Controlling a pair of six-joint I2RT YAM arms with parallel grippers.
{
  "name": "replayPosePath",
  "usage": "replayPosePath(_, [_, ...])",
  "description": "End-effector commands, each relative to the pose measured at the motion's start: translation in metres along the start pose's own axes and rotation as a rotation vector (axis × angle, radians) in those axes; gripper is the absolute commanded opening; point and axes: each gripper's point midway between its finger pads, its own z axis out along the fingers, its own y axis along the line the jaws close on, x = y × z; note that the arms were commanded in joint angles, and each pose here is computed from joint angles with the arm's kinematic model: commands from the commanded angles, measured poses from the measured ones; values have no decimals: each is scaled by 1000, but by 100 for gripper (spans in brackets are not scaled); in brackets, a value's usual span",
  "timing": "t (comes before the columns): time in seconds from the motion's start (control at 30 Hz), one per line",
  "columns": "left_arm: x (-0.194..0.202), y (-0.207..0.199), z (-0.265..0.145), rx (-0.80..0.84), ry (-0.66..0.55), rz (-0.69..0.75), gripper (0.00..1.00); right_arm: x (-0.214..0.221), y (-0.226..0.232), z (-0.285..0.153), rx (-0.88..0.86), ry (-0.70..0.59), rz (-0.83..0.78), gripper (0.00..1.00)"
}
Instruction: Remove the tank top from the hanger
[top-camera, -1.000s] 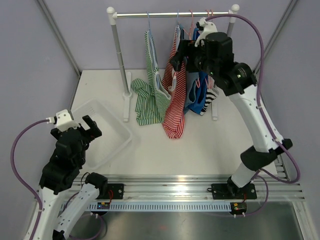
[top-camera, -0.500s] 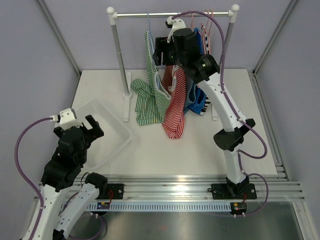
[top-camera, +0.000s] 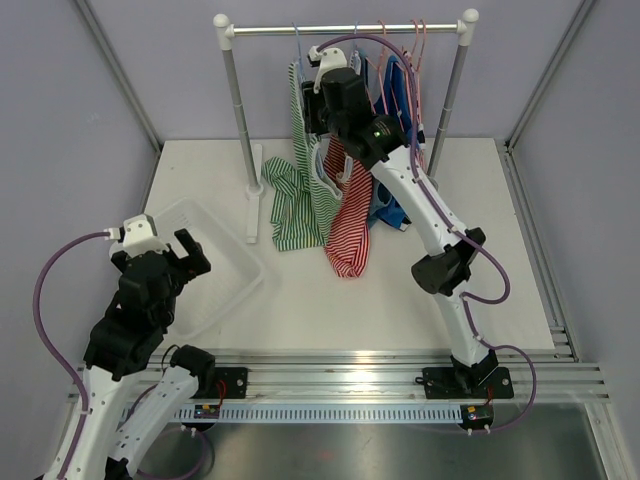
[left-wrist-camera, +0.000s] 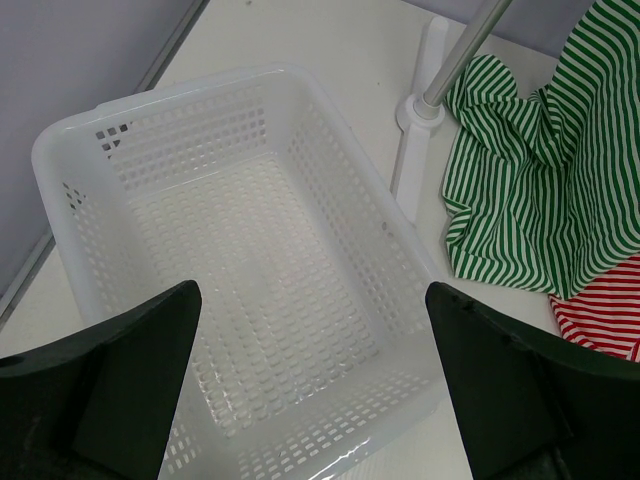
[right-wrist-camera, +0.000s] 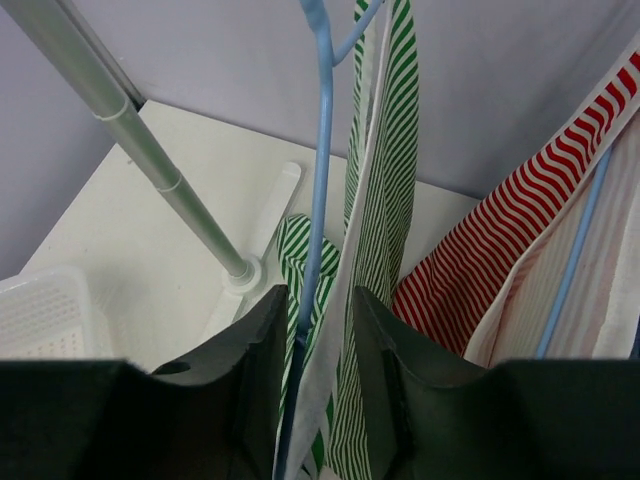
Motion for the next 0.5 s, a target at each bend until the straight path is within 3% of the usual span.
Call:
replayPosePath(0.0, [-7, -12, 4, 46, -26, -20, 99, -42, -4, -6, 46, -144, -7, 39])
replayPosePath(0.13, [-6, -13, 5, 51, -20, -16, 99, -44, -4, -7, 46, -153, -8, 23])
replayPosePath(0.23, [-6, -13, 4, 52, -24, -17, 99, -46, -6, -10, 53, -155, 10, 6])
replayPosePath(0.47, [-6, -15, 5, 57, -19, -13, 99, -87, -8, -43, 58, -259, 113, 0])
